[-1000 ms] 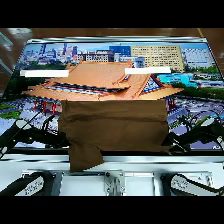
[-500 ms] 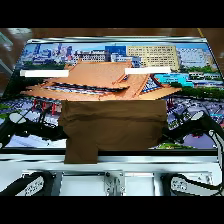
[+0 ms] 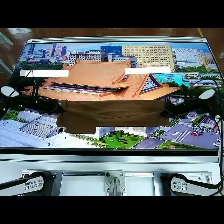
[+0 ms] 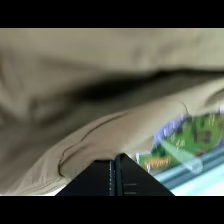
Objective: Fold the shirts.
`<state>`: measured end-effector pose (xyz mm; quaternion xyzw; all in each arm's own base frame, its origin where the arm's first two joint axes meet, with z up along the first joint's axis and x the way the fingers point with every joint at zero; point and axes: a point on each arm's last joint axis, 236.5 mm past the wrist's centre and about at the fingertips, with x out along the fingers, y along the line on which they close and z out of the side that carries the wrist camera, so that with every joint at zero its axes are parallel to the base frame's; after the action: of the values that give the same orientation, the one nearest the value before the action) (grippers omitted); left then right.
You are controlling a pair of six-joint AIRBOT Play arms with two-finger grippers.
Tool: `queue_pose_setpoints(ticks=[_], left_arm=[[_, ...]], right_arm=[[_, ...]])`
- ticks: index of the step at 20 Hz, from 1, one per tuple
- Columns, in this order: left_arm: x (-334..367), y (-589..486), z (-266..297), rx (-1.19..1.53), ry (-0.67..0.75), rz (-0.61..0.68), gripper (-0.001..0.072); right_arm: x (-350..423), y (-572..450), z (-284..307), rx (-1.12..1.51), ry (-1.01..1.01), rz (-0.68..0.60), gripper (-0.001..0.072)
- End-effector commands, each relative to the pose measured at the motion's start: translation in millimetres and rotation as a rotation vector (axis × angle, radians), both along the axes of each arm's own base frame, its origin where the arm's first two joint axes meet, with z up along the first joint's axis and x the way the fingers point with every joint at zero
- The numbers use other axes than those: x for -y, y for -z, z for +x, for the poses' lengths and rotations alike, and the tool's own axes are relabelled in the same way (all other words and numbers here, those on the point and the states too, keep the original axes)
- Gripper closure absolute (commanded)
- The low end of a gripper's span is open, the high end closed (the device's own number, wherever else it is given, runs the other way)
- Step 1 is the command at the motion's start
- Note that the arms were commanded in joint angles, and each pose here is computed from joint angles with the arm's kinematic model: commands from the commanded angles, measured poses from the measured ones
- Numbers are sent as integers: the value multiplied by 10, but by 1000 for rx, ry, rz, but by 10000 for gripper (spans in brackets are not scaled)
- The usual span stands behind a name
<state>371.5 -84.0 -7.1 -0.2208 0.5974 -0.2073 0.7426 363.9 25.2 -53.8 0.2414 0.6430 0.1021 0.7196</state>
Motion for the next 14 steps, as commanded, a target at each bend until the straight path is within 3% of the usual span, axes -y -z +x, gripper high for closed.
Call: queue_pose_setpoints(ticks=[1,7,14], left_arm=[[-6,100,498,-25,-44,-52,667],[-19,109,1080,21,-58,-112,667],[-111,573,897,-171,-96,-116,669]], right_arm=[[2,86,473,68,19,-74,650],[-26,301,954,87,16,-83,650],[81,450,906,41,-11,-132,634]])
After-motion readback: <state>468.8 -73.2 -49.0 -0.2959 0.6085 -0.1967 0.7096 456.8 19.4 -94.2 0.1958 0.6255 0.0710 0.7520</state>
